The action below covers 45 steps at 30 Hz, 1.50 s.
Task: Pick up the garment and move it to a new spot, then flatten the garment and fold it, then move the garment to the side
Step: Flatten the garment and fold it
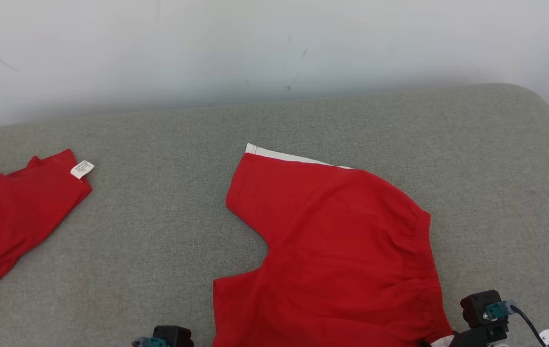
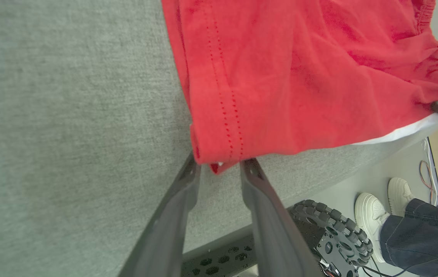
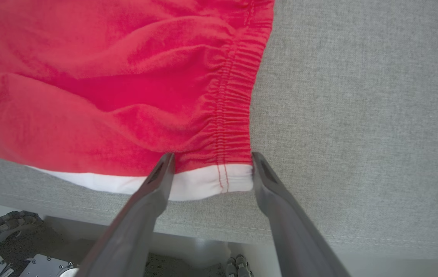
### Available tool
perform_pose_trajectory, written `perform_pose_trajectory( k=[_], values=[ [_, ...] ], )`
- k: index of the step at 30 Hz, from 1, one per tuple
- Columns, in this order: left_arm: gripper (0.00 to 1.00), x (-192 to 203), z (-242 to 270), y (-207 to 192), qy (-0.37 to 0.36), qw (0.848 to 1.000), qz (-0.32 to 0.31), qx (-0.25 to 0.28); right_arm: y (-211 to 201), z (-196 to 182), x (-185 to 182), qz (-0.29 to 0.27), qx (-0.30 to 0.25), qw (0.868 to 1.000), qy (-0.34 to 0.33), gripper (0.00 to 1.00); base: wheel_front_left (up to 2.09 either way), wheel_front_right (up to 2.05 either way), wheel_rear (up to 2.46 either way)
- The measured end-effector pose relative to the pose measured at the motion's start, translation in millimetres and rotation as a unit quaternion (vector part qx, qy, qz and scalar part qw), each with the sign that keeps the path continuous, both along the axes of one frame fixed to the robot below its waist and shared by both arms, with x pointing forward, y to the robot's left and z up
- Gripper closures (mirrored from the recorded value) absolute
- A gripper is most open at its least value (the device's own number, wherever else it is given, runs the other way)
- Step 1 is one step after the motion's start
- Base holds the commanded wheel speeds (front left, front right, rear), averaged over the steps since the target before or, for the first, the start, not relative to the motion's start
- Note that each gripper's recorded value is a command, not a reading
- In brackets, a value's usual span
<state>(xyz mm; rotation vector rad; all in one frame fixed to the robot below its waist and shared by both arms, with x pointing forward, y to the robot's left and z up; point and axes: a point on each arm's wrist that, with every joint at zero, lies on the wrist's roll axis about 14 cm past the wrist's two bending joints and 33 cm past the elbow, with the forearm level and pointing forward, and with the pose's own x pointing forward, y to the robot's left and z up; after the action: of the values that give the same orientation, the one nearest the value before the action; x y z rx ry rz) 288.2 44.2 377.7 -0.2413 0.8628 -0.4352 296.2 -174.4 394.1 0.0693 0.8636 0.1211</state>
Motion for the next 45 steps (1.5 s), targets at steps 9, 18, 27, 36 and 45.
perform_pose_trajectory(
  k=[9,18,27,36,45],
  values=[
    [1.0,-1.6,-1.2,-1.4,-0.001,1.0,-0.004,-0.002,1.0,1.1,-0.1,0.001,0.001,1.0,0.003,0.33,0.0,0.0,0.0],
    [1.0,2.4,4.8,2.6,-0.017,1.0,0.004,-0.008,2.1,8.0,2.5,0.004,0.001,1.0,-0.008,1.0,0.0,0.0,0.0],
    [1.0,-3.2,5.6,3.6,-0.02,1.0,0.005,-0.011,-1.5,5.1,-6.3,0.0,-0.001,1.0,0.004,0.72,0.0,0.0,0.0],
    [1.0,-6.5,4.4,3.9,-0.018,1.0,0.004,-0.01,-1.4,-0.4,-16.0,0.0,0.0,1.0,0.023,0.0,0.0,0.0,0.0],
    [1.0,-4.8,6.2,3.0,-0.02,1.0,0.003,-0.012,-3.7,-3.0,-17.2,-0.003,-0.001,0.999,0.032,0.0,0.0,0.0,0.0]
  ],
)
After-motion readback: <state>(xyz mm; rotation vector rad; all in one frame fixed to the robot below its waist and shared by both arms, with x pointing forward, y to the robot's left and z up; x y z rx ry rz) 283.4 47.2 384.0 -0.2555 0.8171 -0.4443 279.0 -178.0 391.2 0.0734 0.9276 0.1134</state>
